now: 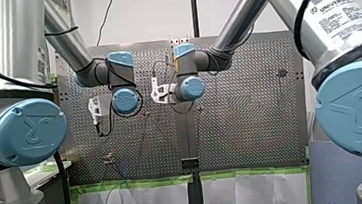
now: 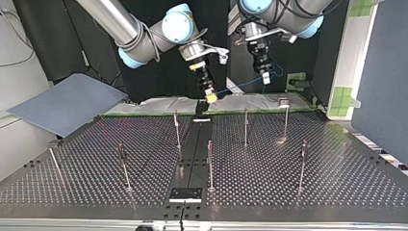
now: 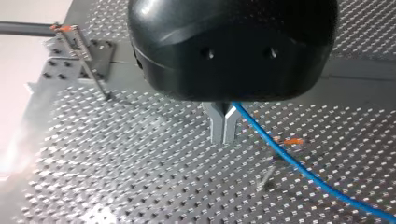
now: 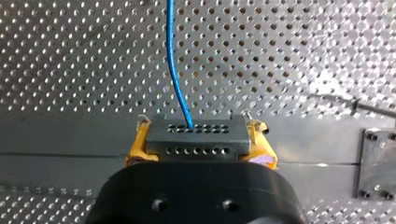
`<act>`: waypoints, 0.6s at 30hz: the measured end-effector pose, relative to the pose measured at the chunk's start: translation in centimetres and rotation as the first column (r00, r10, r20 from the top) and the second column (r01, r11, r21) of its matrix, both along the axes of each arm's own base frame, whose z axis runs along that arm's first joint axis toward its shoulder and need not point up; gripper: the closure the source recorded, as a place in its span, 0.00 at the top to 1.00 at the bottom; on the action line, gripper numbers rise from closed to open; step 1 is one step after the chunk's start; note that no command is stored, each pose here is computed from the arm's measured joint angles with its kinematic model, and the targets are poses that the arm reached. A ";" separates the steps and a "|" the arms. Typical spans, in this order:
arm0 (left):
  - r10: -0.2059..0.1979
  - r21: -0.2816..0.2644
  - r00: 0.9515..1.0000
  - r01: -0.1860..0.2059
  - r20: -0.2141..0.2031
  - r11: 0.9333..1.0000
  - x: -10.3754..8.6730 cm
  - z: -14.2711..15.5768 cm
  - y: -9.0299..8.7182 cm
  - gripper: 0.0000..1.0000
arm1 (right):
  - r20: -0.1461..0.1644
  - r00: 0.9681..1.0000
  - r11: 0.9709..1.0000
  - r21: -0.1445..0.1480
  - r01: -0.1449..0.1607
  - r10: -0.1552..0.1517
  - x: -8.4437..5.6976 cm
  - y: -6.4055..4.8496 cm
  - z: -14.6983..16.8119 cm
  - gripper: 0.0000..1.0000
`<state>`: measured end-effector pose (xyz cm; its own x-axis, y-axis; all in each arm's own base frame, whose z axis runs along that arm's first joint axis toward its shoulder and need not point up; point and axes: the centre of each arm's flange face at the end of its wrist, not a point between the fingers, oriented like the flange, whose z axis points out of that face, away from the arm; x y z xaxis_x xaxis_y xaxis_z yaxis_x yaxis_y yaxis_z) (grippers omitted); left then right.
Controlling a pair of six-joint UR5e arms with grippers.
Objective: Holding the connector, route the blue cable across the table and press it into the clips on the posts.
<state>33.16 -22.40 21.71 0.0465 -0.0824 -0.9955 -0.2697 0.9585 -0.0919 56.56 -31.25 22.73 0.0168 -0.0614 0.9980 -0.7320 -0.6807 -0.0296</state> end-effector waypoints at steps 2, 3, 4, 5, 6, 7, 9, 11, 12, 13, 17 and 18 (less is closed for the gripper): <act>0.005 -0.006 1.000 -0.005 0.008 1.000 0.1 0.9 0.1 0.00 | 0.001 1.000 1.000 0.000 -0.006 0.006 0.4 0.1 0.5 0.00; 0.007 -0.010 1.000 -0.007 0.012 1.000 0.2 1.3 0.2 0.00 | 0.001 1.000 1.000 0.001 -0.010 0.010 0.6 0.2 0.8 0.00; 0.010 -0.013 1.000 -0.010 0.016 1.000 0.2 1.6 0.3 0.00 | 0.001 1.000 1.000 0.001 -0.014 0.014 0.8 0.3 1.0 0.00; 0.013 -0.017 1.000 -0.013 0.020 1.000 0.2 2.1 0.4 0.00 | 0.002 1.000 1.000 0.002 -0.018 0.018 1.0 0.3 1.3 0.00; 0.015 -0.020 1.000 -0.015 0.024 1.000 0.3 2.5 0.5 0.00 | 0.003 1.000 1.000 0.003 -0.022 0.022 1.2 0.4 1.5 0.00; 0.018 -0.023 0.999 -0.017 0.028 1.000 0.3 2.9 0.6 0.00 | 0.004 1.000 1.000 0.004 -0.025 0.025 1.4 0.4 1.8 0.00; 0.027 -0.027 0.999 -0.026 0.037 0.999 0.5 3.9 0.9 0.00 | 0.008 0.999 0.999 0.009 -0.031 0.031 1.8 0.5 2.4 0.00; 0.036 -0.030 0.998 -0.034 0.043 0.999 0.6 4.7 1.1 0.00 | 0.012 0.999 0.999 0.012 -0.038 0.038 2.2 0.6 3.0 0.00; 0.040 -0.030 0.998 -0.038 0.043 0.999 0.7 5.0 1.3 0.00 | 0.013 0.999 0.999 0.014 -0.042 0.042 2.4 0.7 3.2 0.00; 0.044 -0.029 0.998 -0.042 0.044 0.999 0.8 5.2 1.4 0.00 | 0.015 0.999 0.999 0.016 -0.046 0.046 2.6 0.7 3.5 0.00; 0.062 -0.025 0.997 -0.061 0.040 0.998 1.4 6.0 1.9 0.00 | 0.024 0.998 0.998 0.024 -0.062 0.061 3.4 0.8 4.9 0.00; 0.066 -0.024 0.997 -0.065 0.040 0.998 1.5 6.1 2.0 0.00 | 0.025 0.998 0.998 0.025 -0.066 0.065 3.5 0.8 5.2 0.00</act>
<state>34.67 -20.39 27.83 0.0930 -0.1006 -0.9906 -0.3274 0.9365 -0.1258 60.07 -30.47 27.98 -0.0025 -0.0869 0.9962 -0.6847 -0.7259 -0.0650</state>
